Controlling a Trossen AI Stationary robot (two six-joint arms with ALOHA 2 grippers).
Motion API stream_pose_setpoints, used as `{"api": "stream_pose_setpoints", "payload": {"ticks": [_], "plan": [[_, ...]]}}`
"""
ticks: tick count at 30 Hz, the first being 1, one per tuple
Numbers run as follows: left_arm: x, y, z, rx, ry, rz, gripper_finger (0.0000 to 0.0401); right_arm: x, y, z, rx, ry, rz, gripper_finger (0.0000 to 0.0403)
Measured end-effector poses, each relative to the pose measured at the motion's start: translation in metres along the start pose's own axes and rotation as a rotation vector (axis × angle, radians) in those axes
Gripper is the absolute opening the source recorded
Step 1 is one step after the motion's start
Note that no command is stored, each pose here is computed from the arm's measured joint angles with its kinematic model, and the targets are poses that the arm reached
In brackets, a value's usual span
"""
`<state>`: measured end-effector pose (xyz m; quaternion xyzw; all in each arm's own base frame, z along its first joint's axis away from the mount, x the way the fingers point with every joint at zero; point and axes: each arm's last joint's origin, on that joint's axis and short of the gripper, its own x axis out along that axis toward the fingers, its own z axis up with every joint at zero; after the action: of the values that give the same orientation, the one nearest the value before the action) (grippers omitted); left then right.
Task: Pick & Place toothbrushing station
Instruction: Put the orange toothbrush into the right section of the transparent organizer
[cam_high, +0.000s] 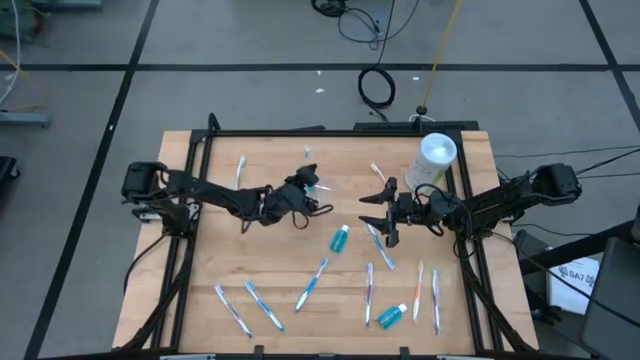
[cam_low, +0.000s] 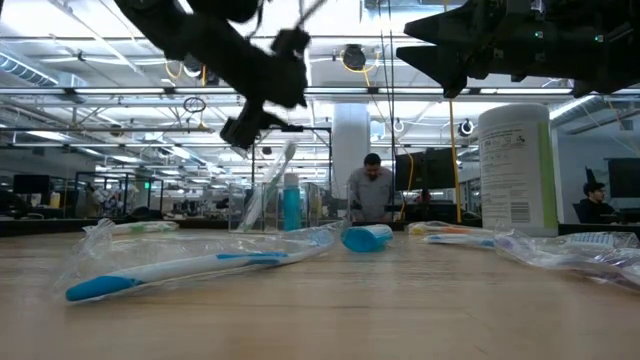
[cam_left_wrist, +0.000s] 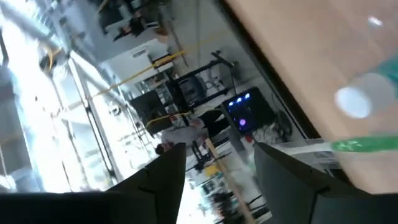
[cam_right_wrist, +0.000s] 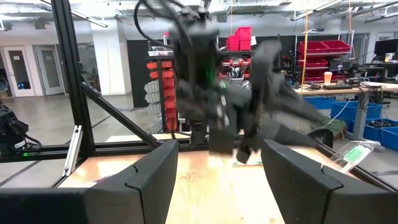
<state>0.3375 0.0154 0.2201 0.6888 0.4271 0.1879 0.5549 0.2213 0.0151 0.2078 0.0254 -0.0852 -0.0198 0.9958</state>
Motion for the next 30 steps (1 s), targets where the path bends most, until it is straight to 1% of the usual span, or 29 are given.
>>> {"api": "stream_pose_setpoints", "payload": {"ticks": [5,8,12,15,17,19,21,23,26,30], "plan": [[-0.022,0.026,-0.021,-0.331,-0.033,0.052,0.0193,0.000,0.000,0.000,-0.001,0.002,-0.001,0.0226],[-0.037,0.038,-0.038,-0.541,-0.079,0.037,0.0193,0.000,-0.001,-0.001,-0.005,0.007,-0.007,0.0226],[-0.057,0.043,-0.064,-0.836,-0.142,-0.056,0.0193,0.000,-0.002,-0.003,0.001,0.028,-0.018,0.0226],[-0.070,0.043,-0.085,-1.052,-0.164,-0.141,0.0193,0.000,-0.003,-0.003,0.003,0.028,-0.068,0.0226],[-0.077,0.043,-0.099,-1.180,-0.175,-0.205,0.0193,0.003,-0.001,-0.003,0.003,0.062,-0.107,0.0226],[-0.086,0.039,-0.112,-1.267,-0.195,-0.256,0.0193,0.010,0.003,-0.002,-0.011,0.134,-0.136,0.0226],[-0.094,0.034,-0.125,-1.358,-0.220,-0.258,0.0193,0.021,0.009,0.003,-0.034,0.214,-0.168,0.0226],[-0.101,0.021,-0.134,-1.435,-0.232,-0.245,0.0193,0.034,0.016,0.008,-0.043,0.295,-0.222,0.0226],[-0.107,-0.005,-0.141,-1.509,-0.255,-0.233,0.0193,0.047,0.024,0.009,-0.044,0.407,-0.306,0.0226],[-0.110,-0.034,-0.143,-1.603,-0.343,-0.219,0.0193,0.067,0.031,0.005,-0.040,0.481,-0.371,0.0226]]}}
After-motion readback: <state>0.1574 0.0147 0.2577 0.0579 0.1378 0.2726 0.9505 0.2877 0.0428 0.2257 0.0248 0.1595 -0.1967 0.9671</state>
